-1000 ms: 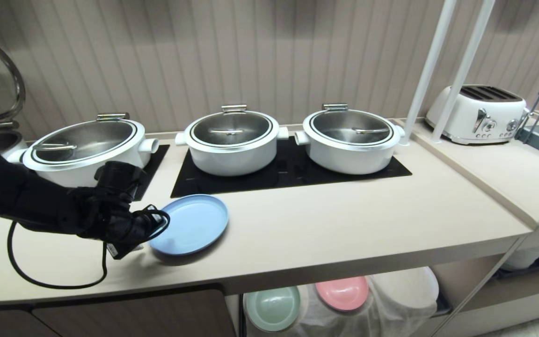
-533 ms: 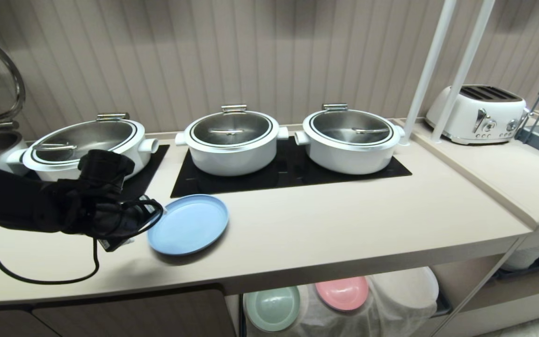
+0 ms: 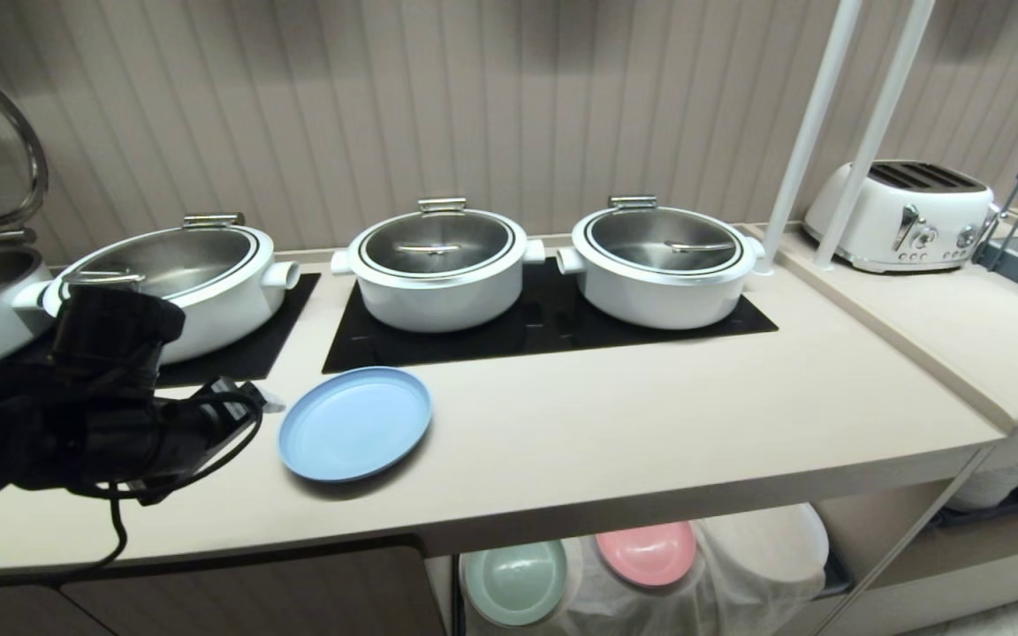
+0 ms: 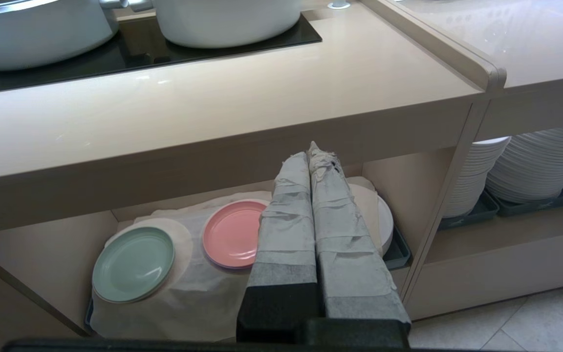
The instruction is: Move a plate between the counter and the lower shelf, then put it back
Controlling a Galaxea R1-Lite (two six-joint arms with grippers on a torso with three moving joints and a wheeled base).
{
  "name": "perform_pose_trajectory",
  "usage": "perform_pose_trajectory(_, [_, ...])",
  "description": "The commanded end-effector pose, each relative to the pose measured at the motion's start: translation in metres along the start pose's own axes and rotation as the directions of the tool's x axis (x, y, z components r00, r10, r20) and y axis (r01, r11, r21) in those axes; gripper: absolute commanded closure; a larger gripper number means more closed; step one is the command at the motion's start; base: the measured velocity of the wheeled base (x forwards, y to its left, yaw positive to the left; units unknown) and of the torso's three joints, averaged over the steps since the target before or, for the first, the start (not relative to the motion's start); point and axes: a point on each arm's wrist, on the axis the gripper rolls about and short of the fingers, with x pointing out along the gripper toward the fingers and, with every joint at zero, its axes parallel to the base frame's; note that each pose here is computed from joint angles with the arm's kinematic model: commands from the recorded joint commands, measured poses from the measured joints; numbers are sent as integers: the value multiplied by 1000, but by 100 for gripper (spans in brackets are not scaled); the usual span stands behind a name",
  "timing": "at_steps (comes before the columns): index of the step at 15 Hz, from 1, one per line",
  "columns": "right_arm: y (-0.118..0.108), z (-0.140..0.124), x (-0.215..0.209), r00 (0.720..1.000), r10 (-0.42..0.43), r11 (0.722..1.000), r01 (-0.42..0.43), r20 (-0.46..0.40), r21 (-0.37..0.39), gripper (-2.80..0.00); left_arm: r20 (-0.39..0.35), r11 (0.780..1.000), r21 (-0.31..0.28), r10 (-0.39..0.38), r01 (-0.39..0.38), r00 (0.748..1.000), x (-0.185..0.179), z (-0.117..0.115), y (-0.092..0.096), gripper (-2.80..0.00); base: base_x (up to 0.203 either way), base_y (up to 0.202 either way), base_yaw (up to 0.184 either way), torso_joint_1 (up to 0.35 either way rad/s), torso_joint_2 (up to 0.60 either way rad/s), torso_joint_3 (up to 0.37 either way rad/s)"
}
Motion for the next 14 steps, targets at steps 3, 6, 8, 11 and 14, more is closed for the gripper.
perform_pose_trajectory(3, [0, 0, 0, 1000, 0, 1000, 0, 1, 1, 0, 50, 998, -3, -59, 60, 997, -44, -13, 19, 0, 0, 0, 0, 0, 0, 0])
perform_pose_trajectory(6, [0, 0, 0, 1000, 0, 1000, 0, 1, 1, 0, 94, 994, 6, -106, 106, 990, -71, -21, 32, 0, 0, 0, 0, 0, 0, 0])
perform_pose_trajectory(8, [0, 0, 0, 1000, 0, 1000, 0, 1, 1, 0, 134, 989, 43, -148, 144, 980, -90, -28, 43, 0, 0, 0, 0, 0, 0, 0])
perform_pose_trajectory(11, [0, 0, 0, 1000, 0, 1000, 0, 1, 1, 0, 192, 976, 76, -213, 202, 958, -115, -35, 54, 0, 0, 0, 0, 0, 0, 0])
perform_pose_trajectory(14, [0, 0, 0, 1000, 0, 1000, 0, 1, 1, 0, 231, 959, 182, -256, 217, 939, -132, -43, 65, 0, 0, 0, 0, 0, 0, 0])
